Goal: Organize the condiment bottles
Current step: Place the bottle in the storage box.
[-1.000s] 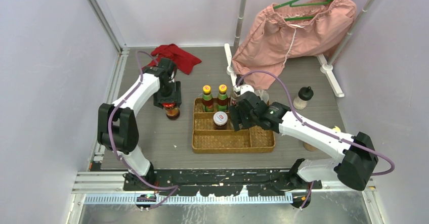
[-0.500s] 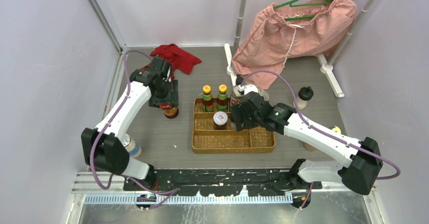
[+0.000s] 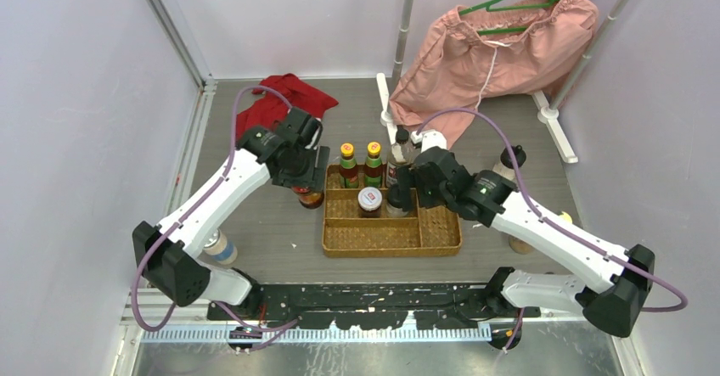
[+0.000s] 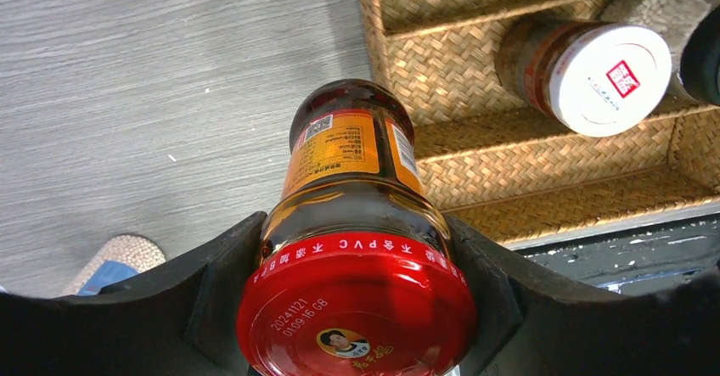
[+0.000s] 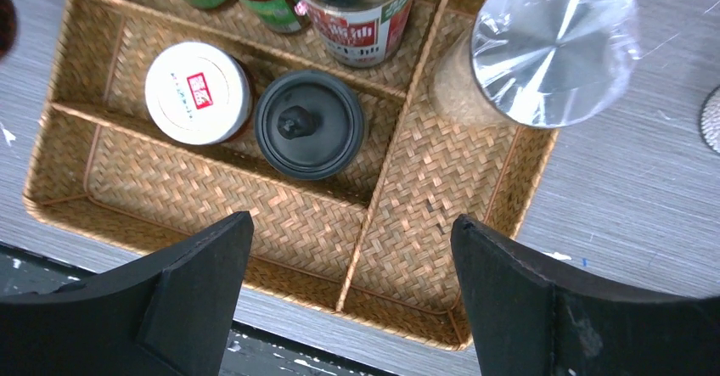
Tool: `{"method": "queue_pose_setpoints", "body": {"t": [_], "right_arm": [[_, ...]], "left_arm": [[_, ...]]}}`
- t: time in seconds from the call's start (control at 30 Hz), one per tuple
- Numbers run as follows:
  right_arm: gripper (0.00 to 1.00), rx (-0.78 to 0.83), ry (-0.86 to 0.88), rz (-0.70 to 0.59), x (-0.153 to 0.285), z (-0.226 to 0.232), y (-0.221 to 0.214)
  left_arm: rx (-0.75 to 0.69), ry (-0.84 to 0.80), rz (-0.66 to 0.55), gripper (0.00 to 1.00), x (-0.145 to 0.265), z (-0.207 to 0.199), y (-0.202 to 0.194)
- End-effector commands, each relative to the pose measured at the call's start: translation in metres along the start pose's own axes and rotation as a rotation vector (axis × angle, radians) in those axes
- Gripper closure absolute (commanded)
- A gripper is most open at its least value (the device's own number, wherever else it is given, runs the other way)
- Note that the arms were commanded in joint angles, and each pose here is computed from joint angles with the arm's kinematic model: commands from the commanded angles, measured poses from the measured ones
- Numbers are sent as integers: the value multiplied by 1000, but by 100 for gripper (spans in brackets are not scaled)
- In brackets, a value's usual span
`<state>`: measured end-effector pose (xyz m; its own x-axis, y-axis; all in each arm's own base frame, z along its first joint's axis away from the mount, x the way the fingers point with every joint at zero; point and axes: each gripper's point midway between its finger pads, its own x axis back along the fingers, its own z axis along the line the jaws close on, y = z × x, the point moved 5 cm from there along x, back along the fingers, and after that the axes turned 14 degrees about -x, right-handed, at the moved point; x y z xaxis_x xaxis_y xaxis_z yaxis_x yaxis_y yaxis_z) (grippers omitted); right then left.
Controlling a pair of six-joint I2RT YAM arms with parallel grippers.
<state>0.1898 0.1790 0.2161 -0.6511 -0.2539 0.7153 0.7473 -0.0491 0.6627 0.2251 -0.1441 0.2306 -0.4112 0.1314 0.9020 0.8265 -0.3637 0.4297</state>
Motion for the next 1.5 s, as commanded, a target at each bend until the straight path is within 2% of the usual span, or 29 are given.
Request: {"method": "queue_pose_setpoints", "body": {"t": [0.0, 0.27, 0.57, 0.77, 1.47], "right_arm": [[8, -48, 6, -86, 21, 0, 22], [8, -73, 17, -93, 27, -4, 17], [8, -78, 11, -97, 31, -11, 13], [8, -77, 4, -92, 29, -14, 7], [8, -75, -2, -87, 25, -20, -1]], "left_arm": [[8, 5, -133, 64, 27, -11, 20], [-23, -20, -167, 64, 24, -40, 30], [-40, -2, -214, 66, -8, -67, 39], [-65, -1, -192, 66, -22, -80, 41], [-79, 2, -145, 67, -46, -92, 30]]}}
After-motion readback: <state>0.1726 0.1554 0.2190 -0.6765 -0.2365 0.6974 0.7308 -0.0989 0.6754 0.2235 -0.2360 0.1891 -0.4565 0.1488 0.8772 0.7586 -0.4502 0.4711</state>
